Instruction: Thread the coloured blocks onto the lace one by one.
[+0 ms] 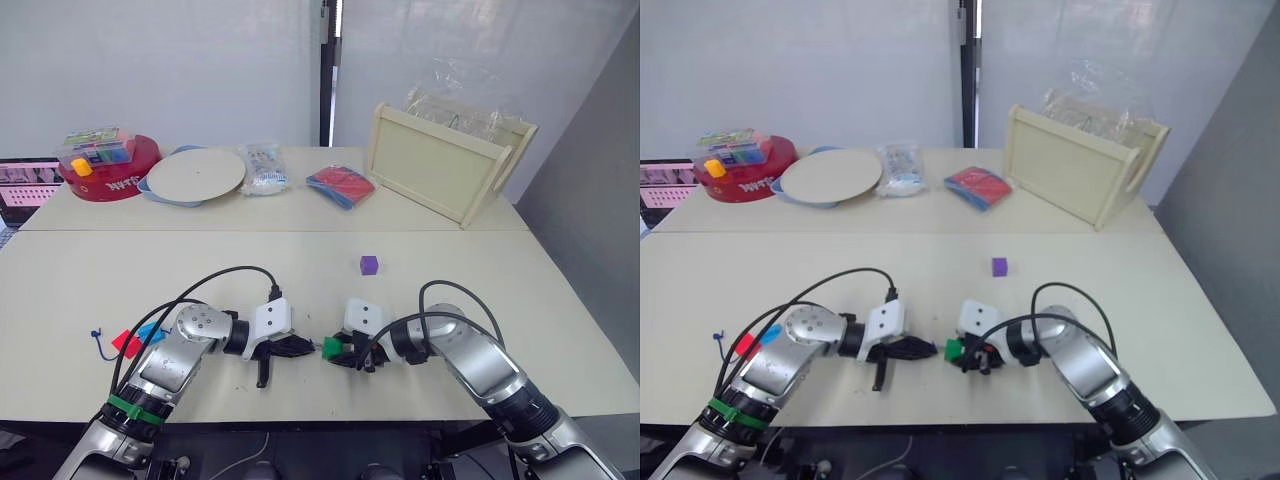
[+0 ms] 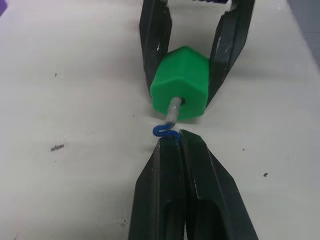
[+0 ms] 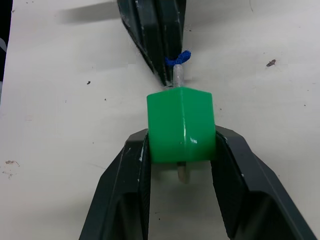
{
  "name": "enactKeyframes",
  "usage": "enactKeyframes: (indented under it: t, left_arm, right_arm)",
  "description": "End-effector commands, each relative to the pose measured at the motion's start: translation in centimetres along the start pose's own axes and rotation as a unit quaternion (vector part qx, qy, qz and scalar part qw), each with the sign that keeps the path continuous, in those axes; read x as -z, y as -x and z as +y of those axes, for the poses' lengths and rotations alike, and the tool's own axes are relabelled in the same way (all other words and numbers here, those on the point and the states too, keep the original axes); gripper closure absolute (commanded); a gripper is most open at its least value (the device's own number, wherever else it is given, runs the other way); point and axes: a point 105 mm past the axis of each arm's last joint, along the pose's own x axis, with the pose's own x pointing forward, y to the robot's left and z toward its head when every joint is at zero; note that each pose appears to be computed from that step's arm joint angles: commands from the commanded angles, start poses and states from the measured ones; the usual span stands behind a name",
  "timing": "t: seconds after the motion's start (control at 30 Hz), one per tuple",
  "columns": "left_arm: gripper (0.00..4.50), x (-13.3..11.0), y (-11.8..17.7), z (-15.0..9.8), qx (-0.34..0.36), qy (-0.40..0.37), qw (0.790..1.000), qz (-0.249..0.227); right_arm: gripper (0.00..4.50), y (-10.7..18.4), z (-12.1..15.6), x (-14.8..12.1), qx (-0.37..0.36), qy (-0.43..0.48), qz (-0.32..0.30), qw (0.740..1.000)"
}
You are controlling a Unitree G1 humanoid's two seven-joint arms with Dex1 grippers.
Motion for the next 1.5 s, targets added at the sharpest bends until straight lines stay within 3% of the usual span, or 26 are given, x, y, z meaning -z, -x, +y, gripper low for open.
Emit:
enactKeyframes:
  t: [0.03, 0.3, 0.87, 1.13, 1.43, 1.5]
  left_arm:
    - [4.50, -1.0, -0.6, -0.6, 0.021, -0.018, 1.000, -0.005]
    - [4.50, -1.5, -1.9, -1.0, 0.036, -0.019, 0.999, -0.009]
    - [4.50, -0.9, 0.6, 0.7, -0.016, 0.011, 1.000, 0.012]
    - [2.02, -0.8, 1.3, 1.1, -0.028, 0.017, 0.999, 0.017]
    - [2.01, -1.9, 1.4, 1.1, -0.024, 0.017, 0.999, -0.013]
    - [2.57, -1.8, 1.3, 0.9, -0.021, 0.018, 1.000, -0.013]
  right_arm:
    - [3.30, -0.3, 0.5, 1.0, -0.008, -0.016, 0.016, 1.000]
    - [3.30, -0.4, 0.6, 1.0, -0.008, -0.018, 0.016, 1.000]
    - [3.30, -0.6, 0.7, 0.9, -0.007, -0.020, 0.013, 1.000]
    - [3.30, -0.6, 0.7, 0.9, -0.007, -0.022, 0.012, 1.000]
    - [3.30, -0.6, 0.7, 1.1, -0.004, -0.023, 0.014, 1.000]
    - [3.30, -0.6, 0.7, 1.1, -0.003, -0.023, 0.013, 1.000]
